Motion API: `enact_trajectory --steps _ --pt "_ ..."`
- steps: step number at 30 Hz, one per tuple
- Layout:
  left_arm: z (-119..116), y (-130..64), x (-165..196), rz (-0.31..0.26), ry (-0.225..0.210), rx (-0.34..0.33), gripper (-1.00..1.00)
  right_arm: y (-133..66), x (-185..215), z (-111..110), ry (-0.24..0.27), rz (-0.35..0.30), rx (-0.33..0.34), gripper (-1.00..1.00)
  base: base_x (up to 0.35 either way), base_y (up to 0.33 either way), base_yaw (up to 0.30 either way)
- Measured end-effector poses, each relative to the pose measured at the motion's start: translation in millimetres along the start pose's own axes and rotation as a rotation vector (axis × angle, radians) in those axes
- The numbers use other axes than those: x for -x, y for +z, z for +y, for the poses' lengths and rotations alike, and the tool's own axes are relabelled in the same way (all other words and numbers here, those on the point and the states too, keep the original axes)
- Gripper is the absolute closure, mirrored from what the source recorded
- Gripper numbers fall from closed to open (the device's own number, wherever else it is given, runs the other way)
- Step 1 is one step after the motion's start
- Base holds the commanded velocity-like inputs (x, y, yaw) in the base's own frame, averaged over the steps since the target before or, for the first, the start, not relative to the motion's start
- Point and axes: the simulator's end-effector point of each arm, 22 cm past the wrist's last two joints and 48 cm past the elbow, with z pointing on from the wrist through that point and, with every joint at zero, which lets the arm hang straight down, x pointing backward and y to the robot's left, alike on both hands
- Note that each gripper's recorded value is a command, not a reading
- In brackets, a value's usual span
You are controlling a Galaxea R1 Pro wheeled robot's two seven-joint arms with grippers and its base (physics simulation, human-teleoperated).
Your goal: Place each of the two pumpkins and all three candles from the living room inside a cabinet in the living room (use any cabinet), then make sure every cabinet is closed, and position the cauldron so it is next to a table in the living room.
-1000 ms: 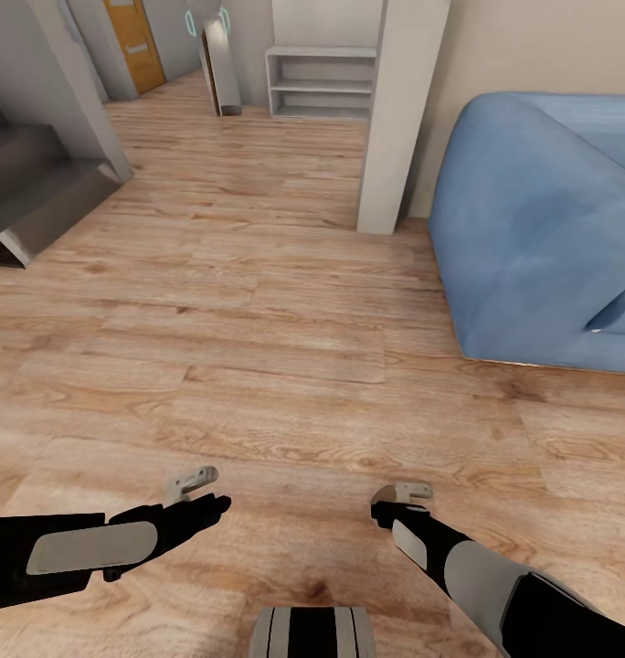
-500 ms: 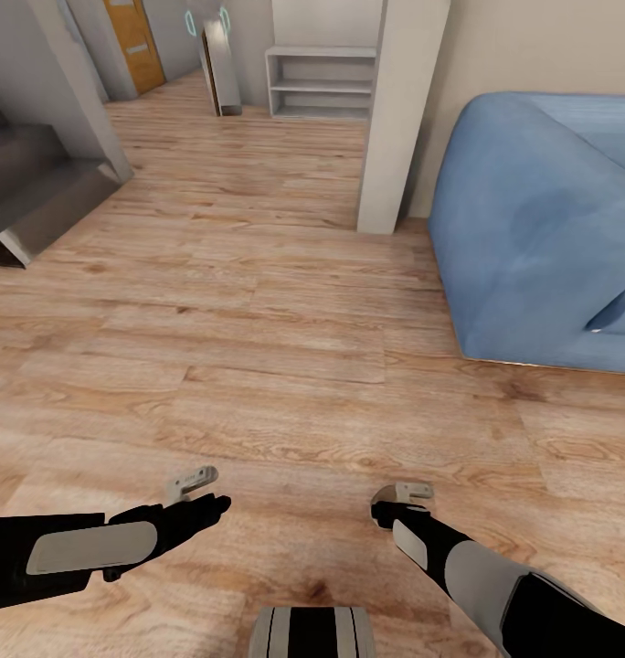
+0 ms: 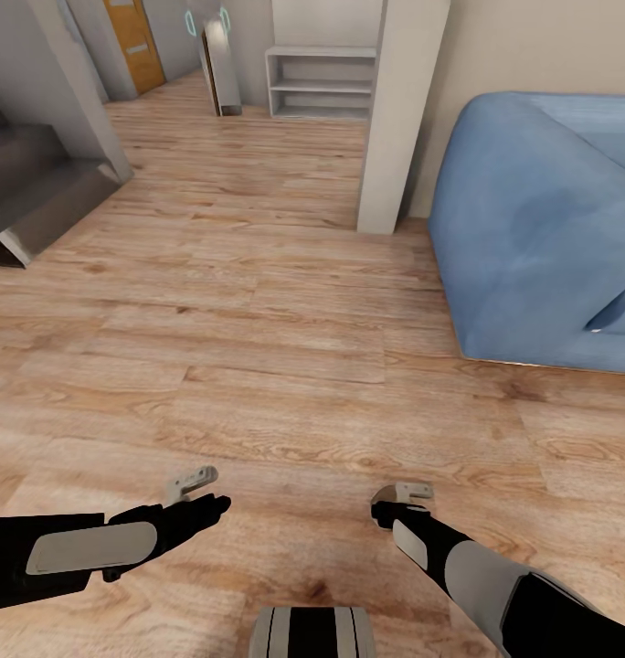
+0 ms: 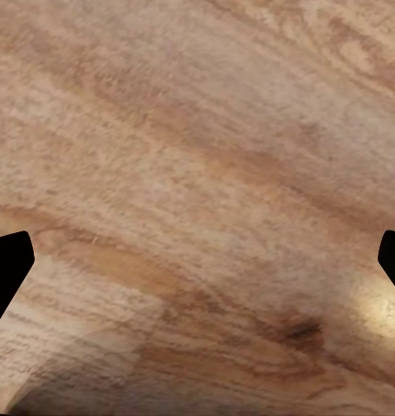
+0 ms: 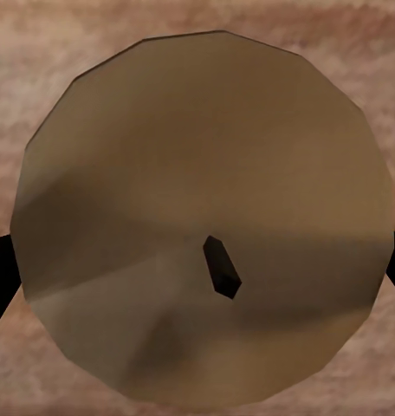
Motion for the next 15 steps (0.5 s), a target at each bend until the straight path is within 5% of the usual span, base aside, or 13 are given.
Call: enact_trajectory --steps 15 --pt "-0.5 -10.4 4.4 -0.023 0.014 -0.004 -1.0 -10.4 14.8 0.4 0.002 -0.029 0.002 1.0 0.0 0.0 0.0"
